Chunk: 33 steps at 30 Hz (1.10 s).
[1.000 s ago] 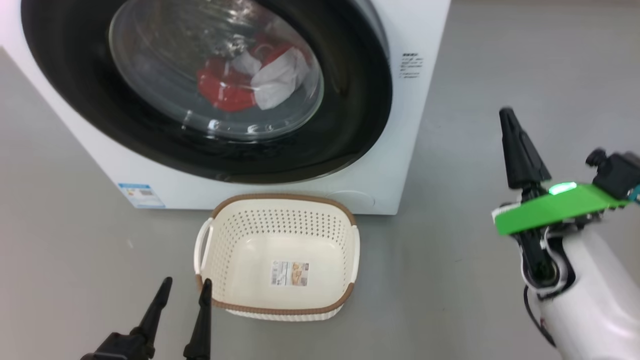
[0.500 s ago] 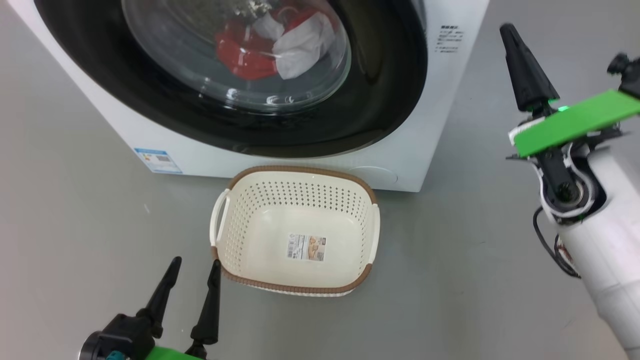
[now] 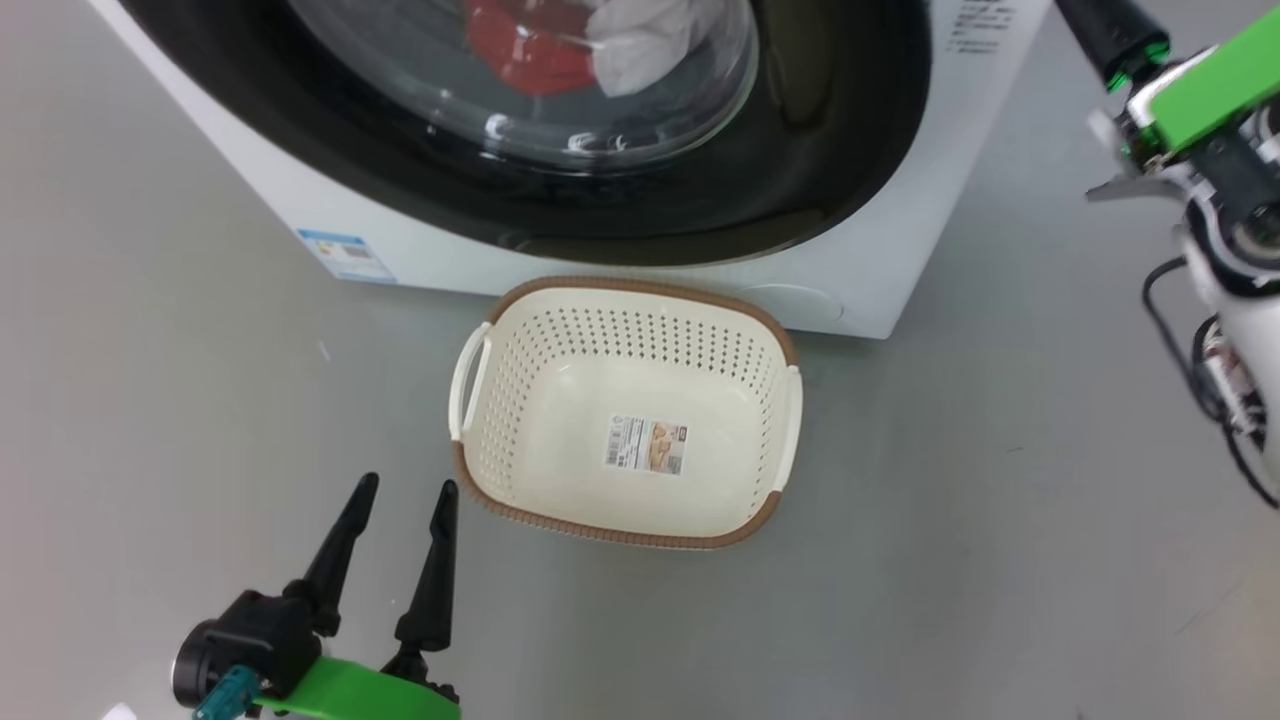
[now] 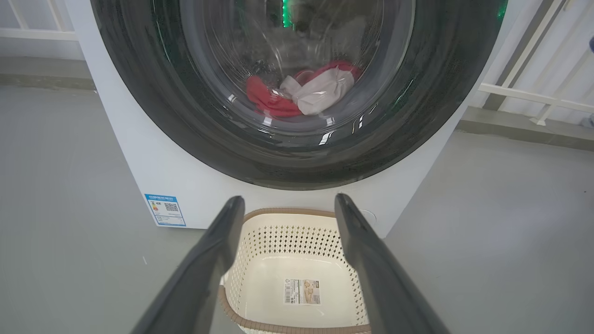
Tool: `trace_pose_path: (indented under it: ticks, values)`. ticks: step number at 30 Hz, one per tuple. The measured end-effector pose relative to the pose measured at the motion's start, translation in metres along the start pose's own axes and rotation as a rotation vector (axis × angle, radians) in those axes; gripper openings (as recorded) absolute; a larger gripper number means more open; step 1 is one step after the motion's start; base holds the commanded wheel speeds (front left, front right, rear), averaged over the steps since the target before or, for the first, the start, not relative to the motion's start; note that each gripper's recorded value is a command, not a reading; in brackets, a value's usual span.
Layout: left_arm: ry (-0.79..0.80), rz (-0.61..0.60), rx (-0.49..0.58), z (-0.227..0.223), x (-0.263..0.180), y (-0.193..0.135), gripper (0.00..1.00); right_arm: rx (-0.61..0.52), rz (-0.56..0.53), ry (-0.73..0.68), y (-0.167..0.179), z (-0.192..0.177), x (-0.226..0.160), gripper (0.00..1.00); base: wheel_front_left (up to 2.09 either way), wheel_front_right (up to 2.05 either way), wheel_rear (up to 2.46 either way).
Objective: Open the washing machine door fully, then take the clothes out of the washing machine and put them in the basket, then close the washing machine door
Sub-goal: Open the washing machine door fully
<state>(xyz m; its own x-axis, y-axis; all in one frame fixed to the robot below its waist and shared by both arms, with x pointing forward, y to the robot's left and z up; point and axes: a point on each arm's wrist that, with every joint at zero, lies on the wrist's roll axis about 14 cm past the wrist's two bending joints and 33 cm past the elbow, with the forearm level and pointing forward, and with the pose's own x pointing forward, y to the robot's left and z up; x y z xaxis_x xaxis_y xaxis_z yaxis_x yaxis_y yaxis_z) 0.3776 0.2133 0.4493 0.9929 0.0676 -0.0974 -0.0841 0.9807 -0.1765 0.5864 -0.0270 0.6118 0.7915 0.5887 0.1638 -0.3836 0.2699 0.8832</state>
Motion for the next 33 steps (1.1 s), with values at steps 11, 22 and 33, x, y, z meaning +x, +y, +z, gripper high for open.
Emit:
trace_pose_path:
  ticks: [11, 22, 33]
  values:
    - [0.027, 0.025, 0.006, -0.008, 0.007, 0.008, 1.0, 0.14, -0.047, 0.237, -0.032, -0.022, 0.026, 0.0, 0.0, 0.0, 0.0]
    - [0.052, 0.025, 0.003, -0.017, 0.016, 0.009, 1.0, 0.212, -0.059, 0.349, -0.049, -0.037, 0.044, 0.0, 0.0, 0.0, 0.0]
    - [0.061, 0.029, 0.008, -0.02, 0.019, 0.011, 1.0, 0.237, -0.067, 0.397, -0.059, -0.048, 0.049, 0.0, 0.0, 0.0, 0.0]
